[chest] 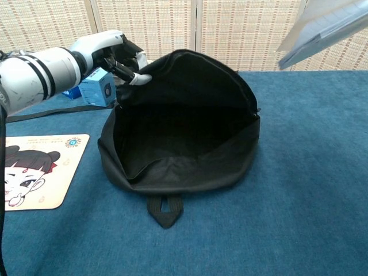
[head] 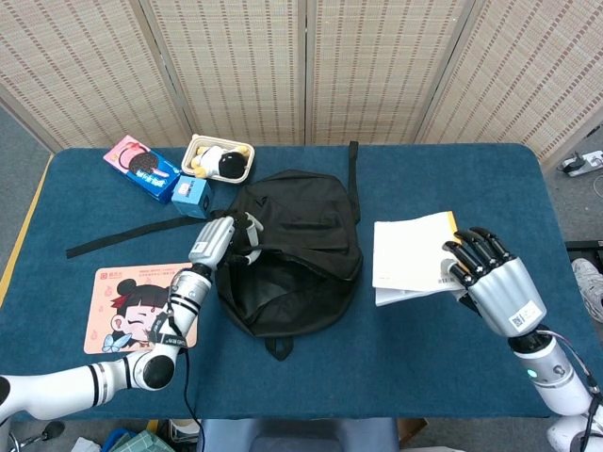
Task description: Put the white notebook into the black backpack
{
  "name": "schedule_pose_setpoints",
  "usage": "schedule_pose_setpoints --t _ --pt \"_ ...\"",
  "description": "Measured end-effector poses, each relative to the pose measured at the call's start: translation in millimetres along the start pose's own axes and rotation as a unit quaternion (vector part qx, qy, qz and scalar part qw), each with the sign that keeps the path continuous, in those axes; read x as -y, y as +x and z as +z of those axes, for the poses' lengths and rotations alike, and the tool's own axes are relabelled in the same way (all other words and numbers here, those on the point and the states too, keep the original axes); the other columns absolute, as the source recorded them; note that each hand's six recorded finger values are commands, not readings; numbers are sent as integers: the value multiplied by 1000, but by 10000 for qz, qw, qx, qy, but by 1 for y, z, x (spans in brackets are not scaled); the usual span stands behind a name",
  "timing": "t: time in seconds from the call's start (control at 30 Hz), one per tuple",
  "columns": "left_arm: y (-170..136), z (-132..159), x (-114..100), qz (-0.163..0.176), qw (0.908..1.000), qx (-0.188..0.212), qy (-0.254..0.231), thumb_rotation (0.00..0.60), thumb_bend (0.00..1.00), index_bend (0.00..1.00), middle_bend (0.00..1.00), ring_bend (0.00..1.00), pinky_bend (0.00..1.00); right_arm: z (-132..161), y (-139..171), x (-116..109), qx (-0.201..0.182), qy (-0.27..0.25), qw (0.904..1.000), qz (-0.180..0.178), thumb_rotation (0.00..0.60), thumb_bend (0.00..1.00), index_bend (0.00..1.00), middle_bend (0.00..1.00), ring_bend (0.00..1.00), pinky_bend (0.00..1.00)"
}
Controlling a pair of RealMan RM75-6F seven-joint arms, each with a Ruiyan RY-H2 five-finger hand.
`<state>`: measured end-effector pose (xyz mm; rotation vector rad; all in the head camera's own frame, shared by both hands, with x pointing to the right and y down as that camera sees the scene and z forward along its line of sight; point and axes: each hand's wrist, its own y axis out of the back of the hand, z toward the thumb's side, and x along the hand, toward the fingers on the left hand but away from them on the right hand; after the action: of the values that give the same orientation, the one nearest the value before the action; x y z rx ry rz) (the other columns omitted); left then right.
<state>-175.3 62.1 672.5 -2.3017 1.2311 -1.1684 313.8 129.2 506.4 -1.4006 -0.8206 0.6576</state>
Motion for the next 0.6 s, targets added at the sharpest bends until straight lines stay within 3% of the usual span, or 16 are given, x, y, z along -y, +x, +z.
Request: schedule_pose_setpoints --t 0.37,0.6 --pt "16 0 -7 180 9991 -371 -63 600 397 815 372 286 100 44 -6 -24 -693 -710 9940 -458 600 467 691 413 322 325" --pt "25 -4 -7 304 9979 -564 -62 600 397 815 372 286 100 65 -9 -28 -947 -1170 9870 -557 600 465 692 415 324 326"
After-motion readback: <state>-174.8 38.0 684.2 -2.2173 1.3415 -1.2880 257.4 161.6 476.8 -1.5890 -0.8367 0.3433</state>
